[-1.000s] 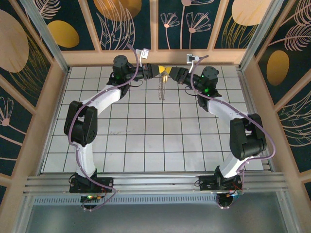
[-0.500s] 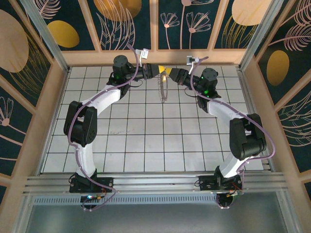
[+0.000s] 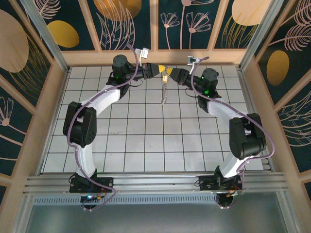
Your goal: Put the keys on the keyring
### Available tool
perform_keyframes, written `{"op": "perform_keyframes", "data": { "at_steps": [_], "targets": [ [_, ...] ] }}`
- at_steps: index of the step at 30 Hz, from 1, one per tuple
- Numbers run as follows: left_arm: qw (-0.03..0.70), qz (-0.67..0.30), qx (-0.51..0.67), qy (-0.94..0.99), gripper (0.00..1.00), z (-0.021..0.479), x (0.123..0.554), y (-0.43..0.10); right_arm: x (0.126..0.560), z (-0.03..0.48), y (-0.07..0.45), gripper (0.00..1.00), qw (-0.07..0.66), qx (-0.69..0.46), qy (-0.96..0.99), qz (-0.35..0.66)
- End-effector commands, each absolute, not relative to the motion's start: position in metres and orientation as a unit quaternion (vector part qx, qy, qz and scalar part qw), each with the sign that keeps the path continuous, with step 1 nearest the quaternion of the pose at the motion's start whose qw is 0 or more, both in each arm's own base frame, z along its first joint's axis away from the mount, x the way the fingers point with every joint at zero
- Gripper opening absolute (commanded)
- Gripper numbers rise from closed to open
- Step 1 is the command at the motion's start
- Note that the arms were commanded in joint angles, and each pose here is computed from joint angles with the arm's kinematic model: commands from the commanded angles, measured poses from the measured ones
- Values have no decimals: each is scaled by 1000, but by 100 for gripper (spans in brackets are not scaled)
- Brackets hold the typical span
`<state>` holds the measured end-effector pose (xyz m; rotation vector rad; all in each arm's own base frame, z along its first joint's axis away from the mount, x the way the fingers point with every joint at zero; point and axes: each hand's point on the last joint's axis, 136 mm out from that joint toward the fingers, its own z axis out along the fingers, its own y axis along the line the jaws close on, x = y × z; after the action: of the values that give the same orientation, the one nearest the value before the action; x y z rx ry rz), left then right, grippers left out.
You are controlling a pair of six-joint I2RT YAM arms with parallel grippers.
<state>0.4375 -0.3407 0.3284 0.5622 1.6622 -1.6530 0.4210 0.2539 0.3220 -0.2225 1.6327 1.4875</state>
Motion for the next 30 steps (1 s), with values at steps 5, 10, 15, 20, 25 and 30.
{"op": "perform_keyframes", "data": {
  "at_steps": [5, 10, 15, 20, 25, 30],
  "targets": [
    [388, -642, 245, 614, 0, 358, 424, -339, 415, 340, 255, 29, 460, -110, 635, 611],
    [388, -642, 245, 614, 0, 358, 423, -339, 414, 343, 263, 28, 457, -117, 632, 614],
    [387, -642, 244, 615, 0, 357, 424, -339, 415, 345, 267, 27, 456, -122, 630, 617],
    [387, -642, 244, 615, 0, 356, 424, -339, 415, 347, 270, 26, 454, -126, 630, 618],
    [386, -642, 244, 615, 0, 356, 423, -340, 414, 347, 272, 20, 452, -129, 630, 618],
    [387, -642, 243, 616, 0, 355, 424, -339, 414, 347, 275, 9, 449, -132, 630, 620]
  ]
}}
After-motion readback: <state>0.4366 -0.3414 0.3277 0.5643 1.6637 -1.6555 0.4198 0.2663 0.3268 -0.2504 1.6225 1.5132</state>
